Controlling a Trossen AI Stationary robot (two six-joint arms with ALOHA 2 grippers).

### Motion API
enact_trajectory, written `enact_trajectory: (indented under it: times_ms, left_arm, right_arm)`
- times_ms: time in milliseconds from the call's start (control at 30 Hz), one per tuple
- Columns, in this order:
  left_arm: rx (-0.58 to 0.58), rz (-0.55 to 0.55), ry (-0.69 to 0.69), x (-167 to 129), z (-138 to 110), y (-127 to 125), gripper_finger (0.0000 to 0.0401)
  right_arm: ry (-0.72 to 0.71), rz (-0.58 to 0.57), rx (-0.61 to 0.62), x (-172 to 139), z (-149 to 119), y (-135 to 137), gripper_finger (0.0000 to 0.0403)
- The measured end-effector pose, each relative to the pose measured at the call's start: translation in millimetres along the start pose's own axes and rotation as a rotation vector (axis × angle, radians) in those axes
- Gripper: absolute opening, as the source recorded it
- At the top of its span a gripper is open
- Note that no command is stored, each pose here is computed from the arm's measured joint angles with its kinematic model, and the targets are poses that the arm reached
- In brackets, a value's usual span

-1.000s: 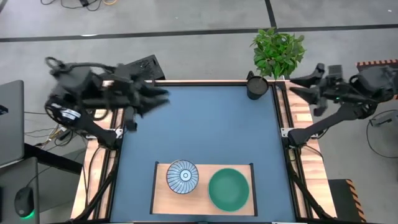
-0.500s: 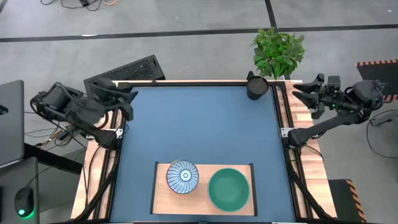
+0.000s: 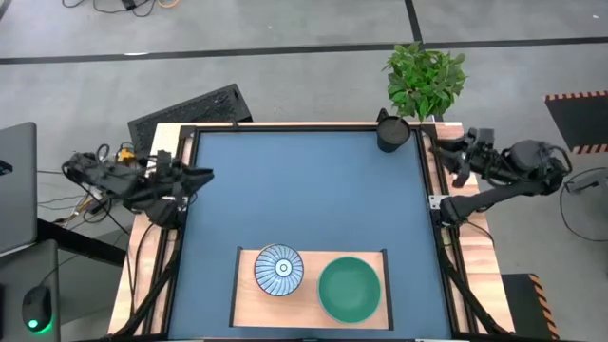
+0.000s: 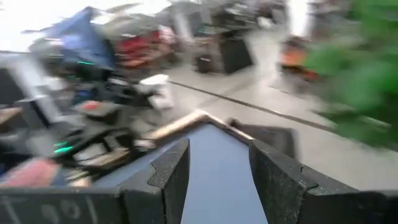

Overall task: Place and stack bowls onto a shelf
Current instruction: Return to Home Position

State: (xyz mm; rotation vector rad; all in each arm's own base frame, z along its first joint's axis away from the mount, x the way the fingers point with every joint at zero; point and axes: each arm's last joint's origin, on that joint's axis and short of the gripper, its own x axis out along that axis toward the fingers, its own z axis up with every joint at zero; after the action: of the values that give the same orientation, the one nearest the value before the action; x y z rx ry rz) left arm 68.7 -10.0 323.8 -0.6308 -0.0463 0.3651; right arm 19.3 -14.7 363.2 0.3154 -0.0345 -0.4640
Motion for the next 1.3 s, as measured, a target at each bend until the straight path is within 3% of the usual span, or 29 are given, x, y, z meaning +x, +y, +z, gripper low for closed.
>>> enact_trajectory:
  times_ms: [200, 267, 433, 567, 667, 767, 833, 933, 1033, 1100, 1300]
  left_arm:
    - [0.044, -0.513, -0.138, -10.3, -28.0, 20.6, 0.0121]
    - [0.067, -0.607, -0.178, -12.2, -38.2, 27.8, 0.0121]
    - [0.113, -0.624, -0.125, -4.2, -53.5, 27.7, 0.0121]
    - [0.087, -0.508, 0.001, 2.5, -67.8, 33.8, 0.0121]
    - [0.148, -0.411, 0.071, 4.6, -76.6, 40.8, 0.0121]
    - [0.044, -0.387, 0.176, 6.4, -85.5, 44.2, 0.0121]
    - [0.018, -0.462, 0.164, 6.7, -84.4, 40.2, 0.0121]
    - [0.151, -0.783, 0.101, 2.9, -83.0, 30.1, 0.0121]
    - [0.222, -0.977, -0.031, -2.4, -80.2, 27.4, 0.0121]
    - [0.240, -1.010, -0.060, -1.5, -87.5, 30.9, 0.0121]
    - [0.216, -0.941, -0.018, 9.3, -117.4, 44.4, 0.0121]
  right_arm:
    - [-0.149, 0.374, -0.138, 11.8, -1.0, 22.7, 0.0191]
    - [-0.205, 0.456, -0.165, 15.3, -4.5, 27.9, 0.0191]
    - [-0.195, 0.462, -0.133, 24.5, -27.1, 28.7, 0.0191]
    - [-0.211, 0.473, -0.088, 29.9, -49.9, 25.8, 0.0191]
    - [-0.224, 0.473, -0.083, 35.4, -72.1, 22.9, 0.0191]
    - [-0.247, 0.481, -0.072, 41.3, -96.8, 19.8, 0.0191]
    - [-0.273, 0.518, -0.062, 43.5, -112.4, 17.6, 0.0191]
    - [-0.287, 0.642, -0.065, 45.0, -137.6, 14.8, 0.0191]
    - [-0.266, 0.681, -0.047, 48.9, -160.6, 11.8, 0.0191]
    - [-0.255, 0.666, -0.046, 51.9, -171.2, 10.2, 0.0191]
    - [-0.212, 0.611, -0.119, 54.5, -177.3, 8.7, 0.0191]
